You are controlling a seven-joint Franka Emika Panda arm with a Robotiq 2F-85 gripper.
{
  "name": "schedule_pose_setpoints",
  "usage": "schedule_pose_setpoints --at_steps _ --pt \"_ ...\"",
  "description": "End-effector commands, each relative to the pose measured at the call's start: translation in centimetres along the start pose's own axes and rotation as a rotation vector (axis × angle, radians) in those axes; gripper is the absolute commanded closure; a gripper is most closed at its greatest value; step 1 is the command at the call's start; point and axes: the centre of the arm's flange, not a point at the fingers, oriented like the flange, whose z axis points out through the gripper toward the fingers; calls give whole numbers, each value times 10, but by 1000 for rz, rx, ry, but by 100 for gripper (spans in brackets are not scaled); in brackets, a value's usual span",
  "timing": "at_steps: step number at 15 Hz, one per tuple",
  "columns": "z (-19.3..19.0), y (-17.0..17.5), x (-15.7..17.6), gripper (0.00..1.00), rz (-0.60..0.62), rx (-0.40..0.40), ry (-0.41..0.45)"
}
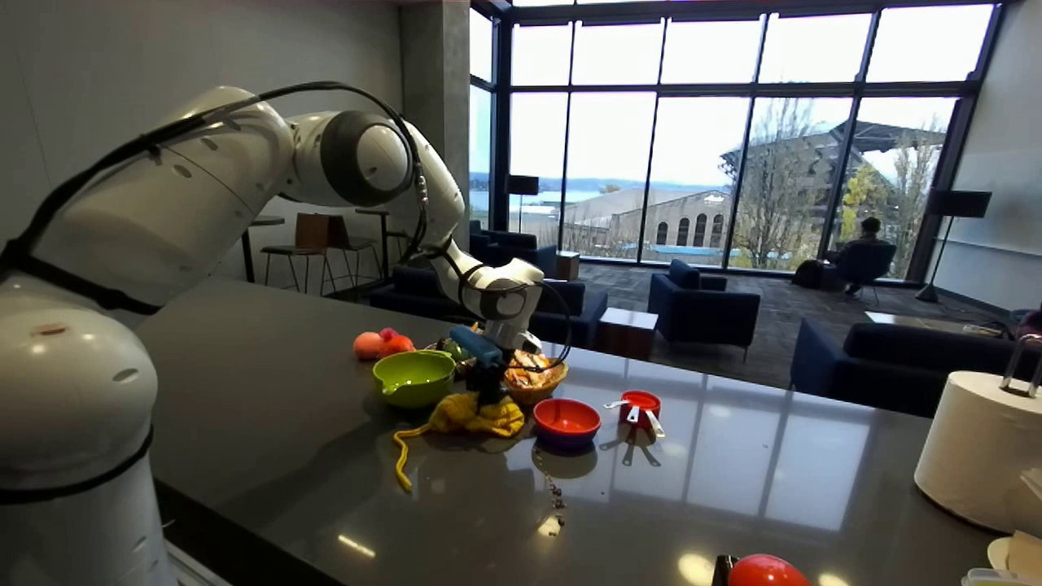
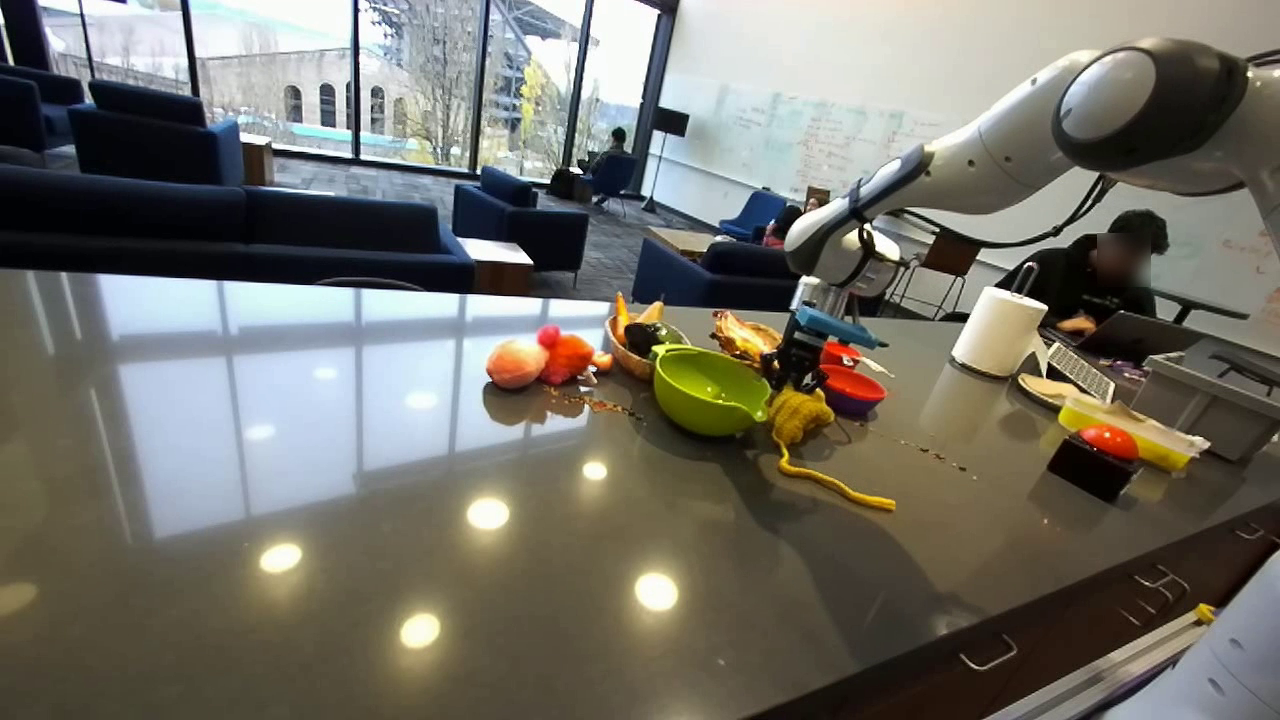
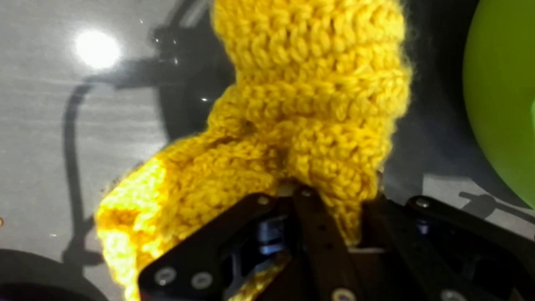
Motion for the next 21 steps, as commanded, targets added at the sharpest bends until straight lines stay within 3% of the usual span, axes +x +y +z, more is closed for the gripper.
schedule_pose_setpoints --at_steps 1,12,21 --pt "29 16 -11 96 55 -18 -23" --pt "25 67 -97 96 300 -27 -1" --pt "37 121 -162 96 579 -23 3"
